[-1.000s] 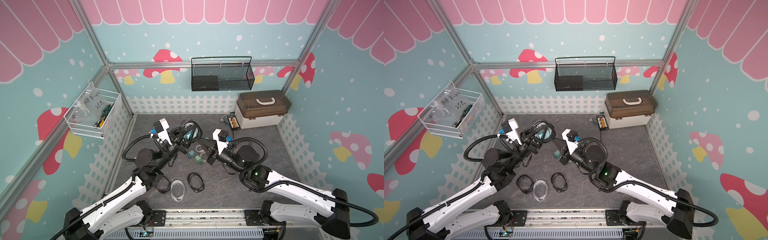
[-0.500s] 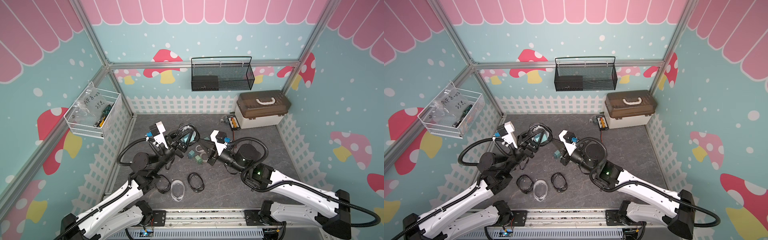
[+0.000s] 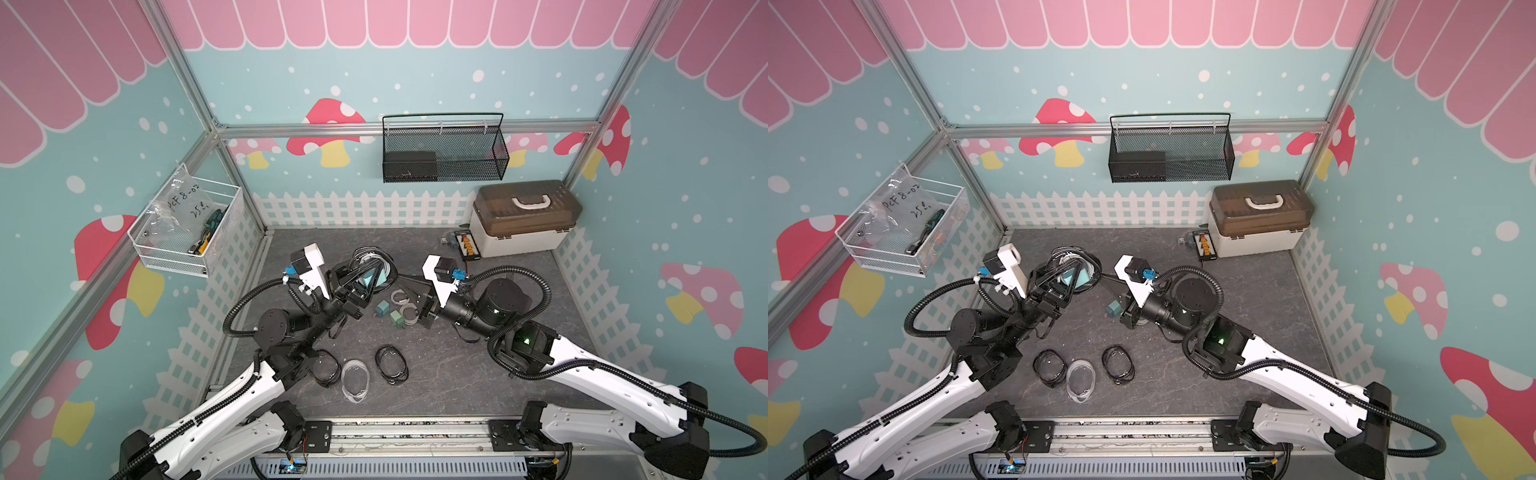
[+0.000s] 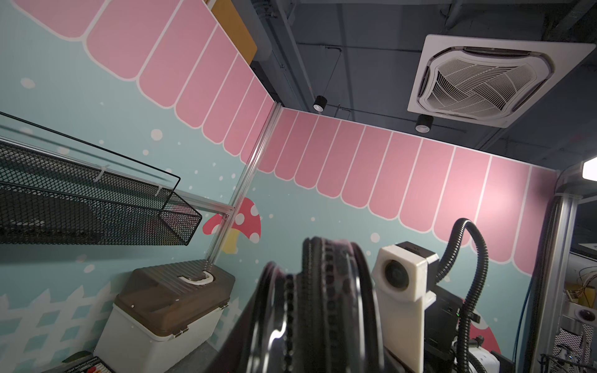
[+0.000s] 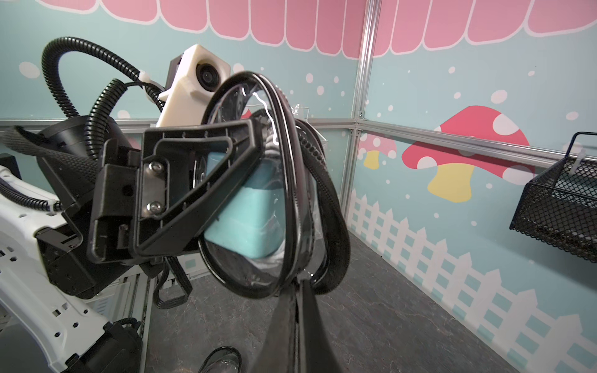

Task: Pack away charging kits
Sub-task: Zip the zipper on the storage bag.

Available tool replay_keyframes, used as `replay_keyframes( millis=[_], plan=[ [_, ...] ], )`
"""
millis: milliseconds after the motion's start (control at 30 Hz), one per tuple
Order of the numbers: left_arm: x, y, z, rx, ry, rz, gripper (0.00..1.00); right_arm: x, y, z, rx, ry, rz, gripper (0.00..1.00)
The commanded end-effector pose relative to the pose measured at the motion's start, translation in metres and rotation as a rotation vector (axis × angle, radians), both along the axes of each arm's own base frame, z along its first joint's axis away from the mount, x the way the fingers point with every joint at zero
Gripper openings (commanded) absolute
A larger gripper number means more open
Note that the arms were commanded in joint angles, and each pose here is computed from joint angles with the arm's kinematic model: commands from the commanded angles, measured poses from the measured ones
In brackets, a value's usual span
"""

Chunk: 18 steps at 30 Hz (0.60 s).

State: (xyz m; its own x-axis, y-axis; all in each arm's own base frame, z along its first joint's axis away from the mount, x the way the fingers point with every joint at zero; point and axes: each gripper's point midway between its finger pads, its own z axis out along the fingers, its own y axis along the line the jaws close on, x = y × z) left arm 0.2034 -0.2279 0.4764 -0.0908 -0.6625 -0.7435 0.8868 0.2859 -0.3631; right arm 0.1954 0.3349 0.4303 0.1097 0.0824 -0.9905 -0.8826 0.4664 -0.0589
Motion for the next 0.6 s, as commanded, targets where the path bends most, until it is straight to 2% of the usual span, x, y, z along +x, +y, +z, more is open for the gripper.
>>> replay_keyframes(
  millis=[0,133,300,400,467,567],
  plan=[
    [-0.008,-0.008,-0.004,0.007,-0.005,-0.079,0.36,0.004,-0.013,0.041,0.094,-0.068,-0.045,0.00],
    [-0.008,-0.012,-0.004,0.007,-0.009,-0.101,0.46,0.005,-0.011,0.045,0.100,-0.066,-0.047,0.00],
    [-0.005,-0.017,-0.006,0.010,-0.002,-0.113,0.50,0.005,-0.011,0.049,0.108,-0.069,-0.040,0.00],
    [-0.004,-0.019,-0.006,0.011,0.003,-0.119,0.43,0.004,-0.009,0.050,0.111,-0.065,-0.031,0.00],
    [-0.002,-0.020,-0.006,0.011,0.008,-0.121,0.34,0.003,-0.007,0.048,0.111,-0.060,-0.023,0.00],
    [0.000,-0.021,-0.005,0.011,0.015,-0.119,0.32,0.004,-0.005,0.045,0.109,-0.053,-0.019,0.00]
  ],
)
